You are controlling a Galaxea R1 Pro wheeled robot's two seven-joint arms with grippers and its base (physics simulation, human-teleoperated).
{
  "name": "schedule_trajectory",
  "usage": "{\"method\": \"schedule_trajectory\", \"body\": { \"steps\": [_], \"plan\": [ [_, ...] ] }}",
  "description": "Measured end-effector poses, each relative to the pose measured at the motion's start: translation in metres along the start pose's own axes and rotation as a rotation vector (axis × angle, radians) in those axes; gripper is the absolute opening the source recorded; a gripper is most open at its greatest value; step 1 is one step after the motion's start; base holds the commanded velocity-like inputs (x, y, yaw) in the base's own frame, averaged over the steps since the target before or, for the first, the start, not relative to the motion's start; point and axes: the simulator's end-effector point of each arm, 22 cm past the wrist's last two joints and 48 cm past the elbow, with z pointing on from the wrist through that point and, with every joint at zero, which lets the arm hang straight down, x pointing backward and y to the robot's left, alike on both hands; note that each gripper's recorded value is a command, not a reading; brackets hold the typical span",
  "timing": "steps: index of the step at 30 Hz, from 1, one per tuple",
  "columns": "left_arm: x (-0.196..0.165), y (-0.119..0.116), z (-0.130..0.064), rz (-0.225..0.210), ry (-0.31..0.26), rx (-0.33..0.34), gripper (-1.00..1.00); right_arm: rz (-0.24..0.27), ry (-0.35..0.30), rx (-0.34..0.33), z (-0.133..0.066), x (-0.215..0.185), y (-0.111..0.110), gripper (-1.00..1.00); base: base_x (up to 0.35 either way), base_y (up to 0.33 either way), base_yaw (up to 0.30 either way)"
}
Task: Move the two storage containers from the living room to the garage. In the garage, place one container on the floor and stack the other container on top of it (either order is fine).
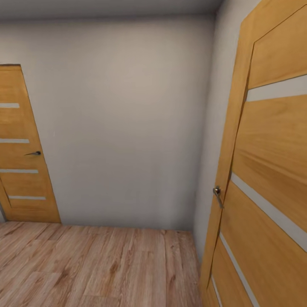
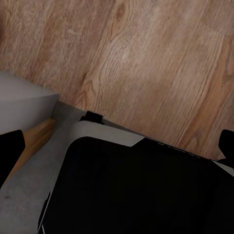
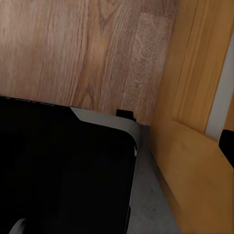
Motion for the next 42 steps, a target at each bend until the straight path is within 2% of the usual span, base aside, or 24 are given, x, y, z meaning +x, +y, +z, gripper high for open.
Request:
{"method": "schedule_trajectory", "body": {
  "steps": [8, 18, 34, 42],
  "plan": [
    [-0.0001, 0.0001, 0.0, 0.0, 0.0, 0.0, 1.0, 0.002, -0.002, 0.001, 0.0, -0.0004, -0.0003, 1.0, 0.006, 0.0, 0.188],
    [-0.0002, 0.0, 0.0, 0.0, 0.0, 0.0, 1.0, 0.003, -0.002, 0.001, 0.0, -0.0003, -0.0009, 1.0, 0.01, 0.0, 0.023],
    [0.0005, 0.0, -0.0003, 0.0, 0.001, 0.0, 1.0, 0.003, -0.003, 0.0, -0.0003, -0.0002, 0.0, 1.0, 0.299, 0.0, 0.005],
    [0.0004, 0.0002, -0.0002, 0.0, 0.001, 0.0, 1.0, 0.003, -0.006, 0.001, -0.0002, -0.0011, -0.0003, 1.0, 0.322, 0.0, 0.187]
  ]
}}
